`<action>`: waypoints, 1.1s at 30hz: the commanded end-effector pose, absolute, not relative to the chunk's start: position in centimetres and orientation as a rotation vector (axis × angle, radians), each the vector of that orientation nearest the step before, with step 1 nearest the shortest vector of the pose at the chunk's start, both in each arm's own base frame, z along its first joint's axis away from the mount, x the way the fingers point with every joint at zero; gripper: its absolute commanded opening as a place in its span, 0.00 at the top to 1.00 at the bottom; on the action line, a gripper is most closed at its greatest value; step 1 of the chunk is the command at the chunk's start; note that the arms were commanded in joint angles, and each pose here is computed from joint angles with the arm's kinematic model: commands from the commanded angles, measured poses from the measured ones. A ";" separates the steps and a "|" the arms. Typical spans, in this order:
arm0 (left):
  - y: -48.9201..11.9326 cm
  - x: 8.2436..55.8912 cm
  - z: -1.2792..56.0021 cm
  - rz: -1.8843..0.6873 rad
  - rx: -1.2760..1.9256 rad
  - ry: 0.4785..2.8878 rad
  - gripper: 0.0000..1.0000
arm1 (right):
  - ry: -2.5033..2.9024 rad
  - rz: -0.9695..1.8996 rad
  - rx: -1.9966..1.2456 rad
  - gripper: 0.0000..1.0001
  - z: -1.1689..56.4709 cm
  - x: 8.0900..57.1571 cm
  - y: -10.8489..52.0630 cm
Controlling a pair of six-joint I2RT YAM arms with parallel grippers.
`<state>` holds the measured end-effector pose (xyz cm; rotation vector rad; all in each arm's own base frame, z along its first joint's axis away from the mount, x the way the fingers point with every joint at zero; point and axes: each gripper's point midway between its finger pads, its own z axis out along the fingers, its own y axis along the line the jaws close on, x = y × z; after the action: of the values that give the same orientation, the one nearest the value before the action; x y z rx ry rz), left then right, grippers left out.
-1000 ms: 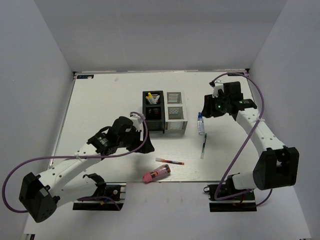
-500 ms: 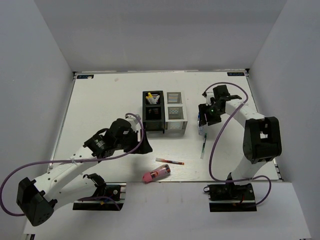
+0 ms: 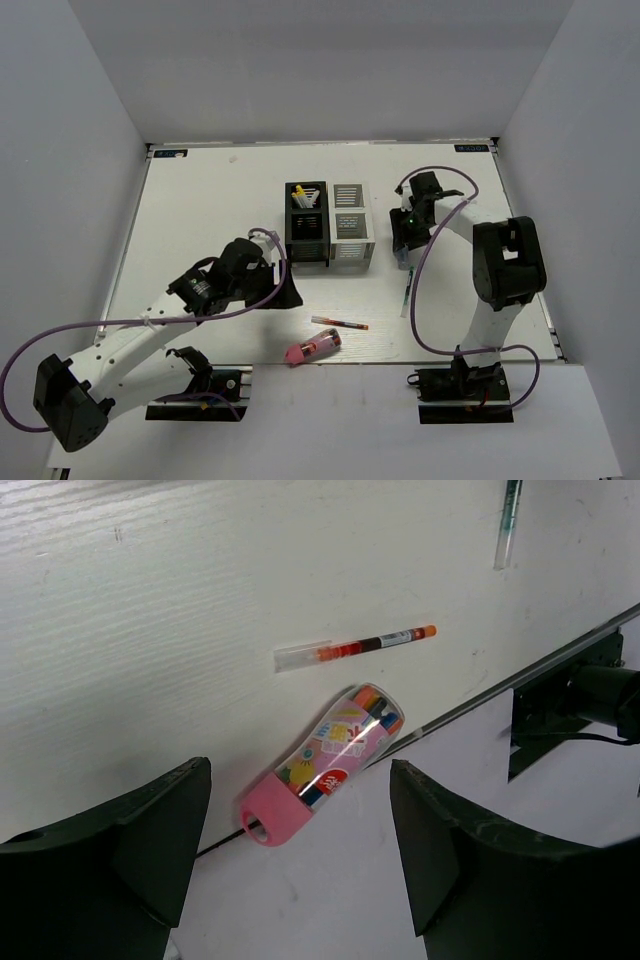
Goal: Sort the stationery into containers
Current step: Pick up the stationery from the center of the board, then place the stationery in the storage box.
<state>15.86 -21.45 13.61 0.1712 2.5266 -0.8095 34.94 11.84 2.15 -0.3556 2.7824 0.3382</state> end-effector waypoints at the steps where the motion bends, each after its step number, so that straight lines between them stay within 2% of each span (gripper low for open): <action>1: -21.3 16.1 14.4 -0.794 0.160 2.516 0.18 | 2.714 0.227 -0.329 0.50 2.6 37.3 11.9; 3: -20.9 15.7 14.3 -0.778 0.175 2.529 0.18 | 2.723 0.200 -0.339 0.57 2.2 37.1 11.9; 7: -20.5 15.4 15.2 -0.753 0.224 2.533 0.18 | 2.699 0.235 -0.367 0.79 3.2 37.3 12.0; 8: -20.6 15.2 15.2 -0.763 0.249 2.533 0.18 | 2.703 0.265 -0.381 0.90 3.7 37.1 12.2; 10: -20.7 14.9 15.8 -0.789 0.260 2.530 0.18 | 2.587 0.346 -0.506 1.00 7.2 38.3 13.2; 11: -20.9 14.5 16.1 -0.825 0.275 2.528 0.18 | 2.561 0.351 -0.509 1.00 8.3 38.8 12.9; 12: -21.0 14.1 16.1 -0.845 0.269 2.533 0.18 | 2.453 0.364 -0.524 1.00 12.2 40.4 13.5; 15: -21.3 12.9 16.0 -0.915 0.260 2.556 0.18 | 2.258 0.458 -0.598 1.00 19.3 42.4 14.9; 19: -21.0 11.8 15.9 -0.978 0.177 2.566 0.18 | 2.014 0.677 -0.747 1.00 25.8 42.3 18.6; 21: -20.9 11.6 16.0 -0.997 0.134 2.566 0.18 | 1.925 0.816 -0.814 1.00 26.8 41.9 20.9; 23: -21.3 11.7 16.4 -1.036 0.058 2.560 0.12 | 1.851 0.883 -0.863 1.00 27.5 41.9 22.5; 33: -21.9 12.0 16.5 -1.083 -0.047 2.559 0.12 | 1.515 1.141 -1.006 1.00 26.7 43.0 28.6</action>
<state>12.06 -21.44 16.13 -0.0269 2.5734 -1.0424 42.73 26.96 23.59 -0.9258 1.7488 1.0700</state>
